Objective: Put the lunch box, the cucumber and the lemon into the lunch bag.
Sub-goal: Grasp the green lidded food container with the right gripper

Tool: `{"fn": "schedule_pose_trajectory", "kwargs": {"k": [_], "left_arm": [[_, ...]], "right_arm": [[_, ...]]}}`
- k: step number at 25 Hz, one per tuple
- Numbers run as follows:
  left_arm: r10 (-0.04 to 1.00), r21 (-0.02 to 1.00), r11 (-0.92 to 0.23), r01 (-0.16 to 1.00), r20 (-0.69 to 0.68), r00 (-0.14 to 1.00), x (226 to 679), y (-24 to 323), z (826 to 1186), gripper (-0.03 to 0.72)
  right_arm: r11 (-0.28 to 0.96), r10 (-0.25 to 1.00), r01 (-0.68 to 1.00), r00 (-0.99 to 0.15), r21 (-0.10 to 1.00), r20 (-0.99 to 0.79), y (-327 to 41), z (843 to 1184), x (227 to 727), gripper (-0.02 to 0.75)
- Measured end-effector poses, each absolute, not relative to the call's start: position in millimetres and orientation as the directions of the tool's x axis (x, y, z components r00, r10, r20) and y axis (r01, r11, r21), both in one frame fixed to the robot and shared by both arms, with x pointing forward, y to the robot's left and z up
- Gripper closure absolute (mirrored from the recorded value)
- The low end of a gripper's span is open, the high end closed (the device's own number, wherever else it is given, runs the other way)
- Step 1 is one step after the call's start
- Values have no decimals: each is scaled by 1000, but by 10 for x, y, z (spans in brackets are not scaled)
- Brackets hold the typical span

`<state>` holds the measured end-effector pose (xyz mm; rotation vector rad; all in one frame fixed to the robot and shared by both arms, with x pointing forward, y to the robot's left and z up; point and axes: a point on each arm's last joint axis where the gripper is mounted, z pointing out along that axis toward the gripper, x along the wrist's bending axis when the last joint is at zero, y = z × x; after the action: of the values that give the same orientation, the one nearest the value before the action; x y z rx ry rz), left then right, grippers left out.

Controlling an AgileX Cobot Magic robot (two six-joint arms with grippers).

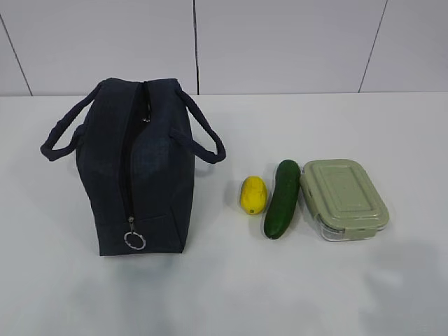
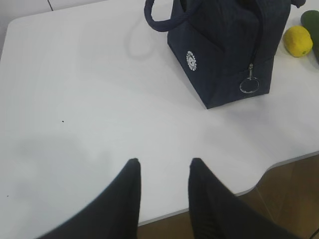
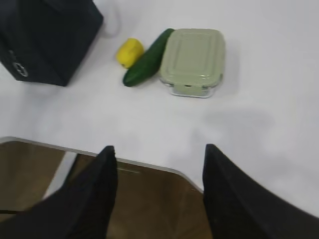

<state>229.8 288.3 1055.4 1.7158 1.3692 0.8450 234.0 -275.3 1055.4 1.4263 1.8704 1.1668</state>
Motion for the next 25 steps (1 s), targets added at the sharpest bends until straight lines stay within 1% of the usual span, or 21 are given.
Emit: {"fn": "schedule_pose_trajectory", "kwargs": {"k": [5,10,13,18,22,25], "left_arm": [[979,874,-127,469,33,203,2298,2883,10554,452],[979,874,-127,469,33,203,2298,2883,10554,452],[979,874,-127,469,33,203,2298,2883,10554,452],[979,874,-127,469,33,203,2298,2883,10554,452],[979,874,-127,469,33,203,2298,2883,10554,452],[979,874,-127,469,33,203,2298,2883,10554,452]], "right_arm": [[-23,885,578,-368,816,285,-2601,10646,2575,316],[-54,838,709,-350,703,418,-2500,10634,2874,316],[-50,792,775,-354,630,498,-2420,10608,3065,316],[-41,661,835,-390,549,641,-2258,10566,3418,316],[13,531,872,-421,490,735,-2142,10488,3660,316],[50,457,896,-413,441,787,-2082,10430,3885,316]]}}
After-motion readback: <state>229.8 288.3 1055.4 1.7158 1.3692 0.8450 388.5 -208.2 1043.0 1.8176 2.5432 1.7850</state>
